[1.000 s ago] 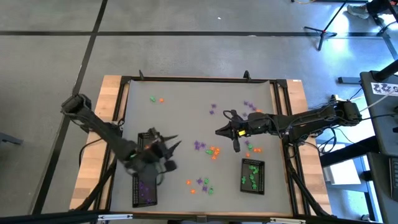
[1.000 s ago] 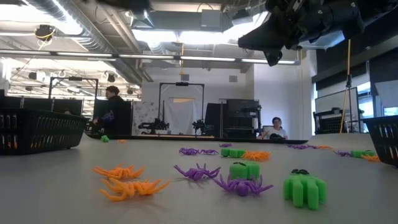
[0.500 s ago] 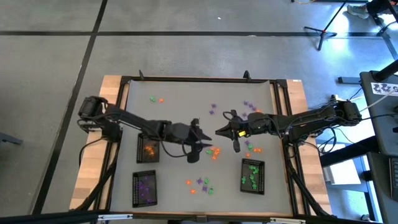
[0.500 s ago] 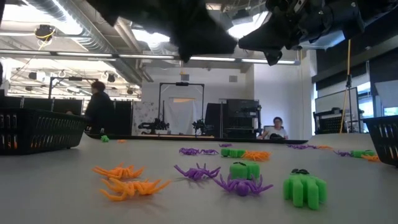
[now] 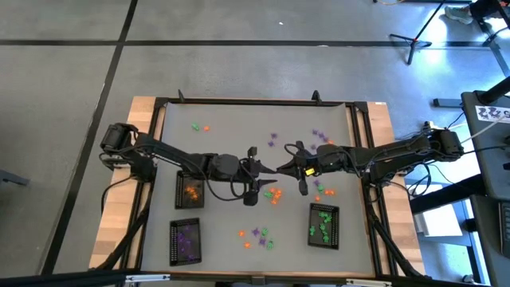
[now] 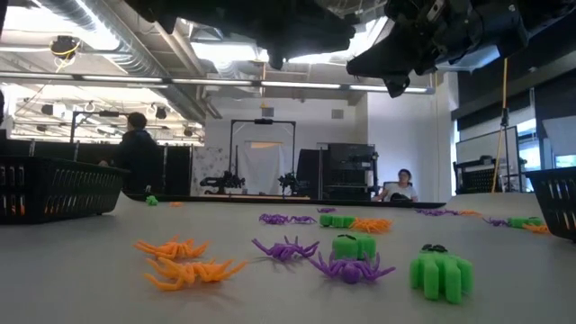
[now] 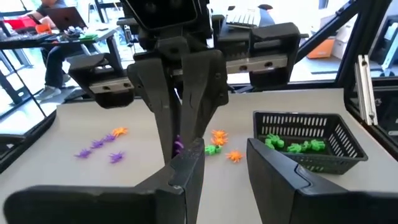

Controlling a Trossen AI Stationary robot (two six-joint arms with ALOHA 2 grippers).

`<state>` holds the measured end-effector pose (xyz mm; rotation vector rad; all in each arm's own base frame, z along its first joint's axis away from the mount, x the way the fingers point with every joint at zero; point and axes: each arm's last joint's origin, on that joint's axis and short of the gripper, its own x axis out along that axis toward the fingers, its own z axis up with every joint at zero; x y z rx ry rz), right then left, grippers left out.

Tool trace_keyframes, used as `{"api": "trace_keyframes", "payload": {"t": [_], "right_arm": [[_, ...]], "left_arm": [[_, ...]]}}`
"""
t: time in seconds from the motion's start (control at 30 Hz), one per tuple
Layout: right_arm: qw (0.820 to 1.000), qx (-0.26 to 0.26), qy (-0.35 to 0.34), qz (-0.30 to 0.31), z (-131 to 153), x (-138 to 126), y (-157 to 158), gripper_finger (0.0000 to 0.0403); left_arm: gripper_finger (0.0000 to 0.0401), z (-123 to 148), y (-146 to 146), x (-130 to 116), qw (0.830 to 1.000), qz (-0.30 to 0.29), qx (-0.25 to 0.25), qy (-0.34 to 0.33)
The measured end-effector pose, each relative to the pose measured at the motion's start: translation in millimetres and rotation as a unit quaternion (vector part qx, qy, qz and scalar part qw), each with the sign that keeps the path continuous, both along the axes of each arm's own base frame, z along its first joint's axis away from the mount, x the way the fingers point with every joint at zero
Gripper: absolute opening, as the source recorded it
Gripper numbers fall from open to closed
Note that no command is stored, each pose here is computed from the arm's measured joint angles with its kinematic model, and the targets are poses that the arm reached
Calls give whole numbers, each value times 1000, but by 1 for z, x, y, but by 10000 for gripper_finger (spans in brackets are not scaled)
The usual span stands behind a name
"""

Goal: Sort Halloween decoration
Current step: Put the purple spider toy into the bottom left black basket

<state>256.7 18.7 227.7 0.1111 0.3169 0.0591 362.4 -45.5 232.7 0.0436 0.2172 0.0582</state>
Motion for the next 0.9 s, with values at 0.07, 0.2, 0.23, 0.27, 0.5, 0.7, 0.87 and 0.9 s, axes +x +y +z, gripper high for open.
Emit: {"api": "trace_keyframes", "payload": {"t": [0.07,0.2,0.23,0.27,0.5,0.7,0.87,0.9], "right_arm": [[1000,0,0,0,0,0,0,10],[1000,1,-6,0,1,0,0,10],[1000,2,-12,0,2,1,0,10],[1000,3,-17,0,3,1,0,10],[999,8,-49,-1,9,2,0,10],[998,8,-56,-1,10,3,0,10],[998,9,-63,-1,8,7,1,10],[998,10,-66,-1,8,8,1,10]], "left_arm": [[112,-1,0,0,1000,0,1,3],[112,-5,0,-1,1000,0,3,29],[112,-7,0,-2,999,1,4,37],[112,-8,0,-2,999,1,3,43],[112,-7,4,-2,997,59,-21,35],[112,-4,3,-1,998,62,-25,18],[112,-3,4,-1,997,65,-37,12],[112,-3,4,-1,997,65,-38,11]]}}
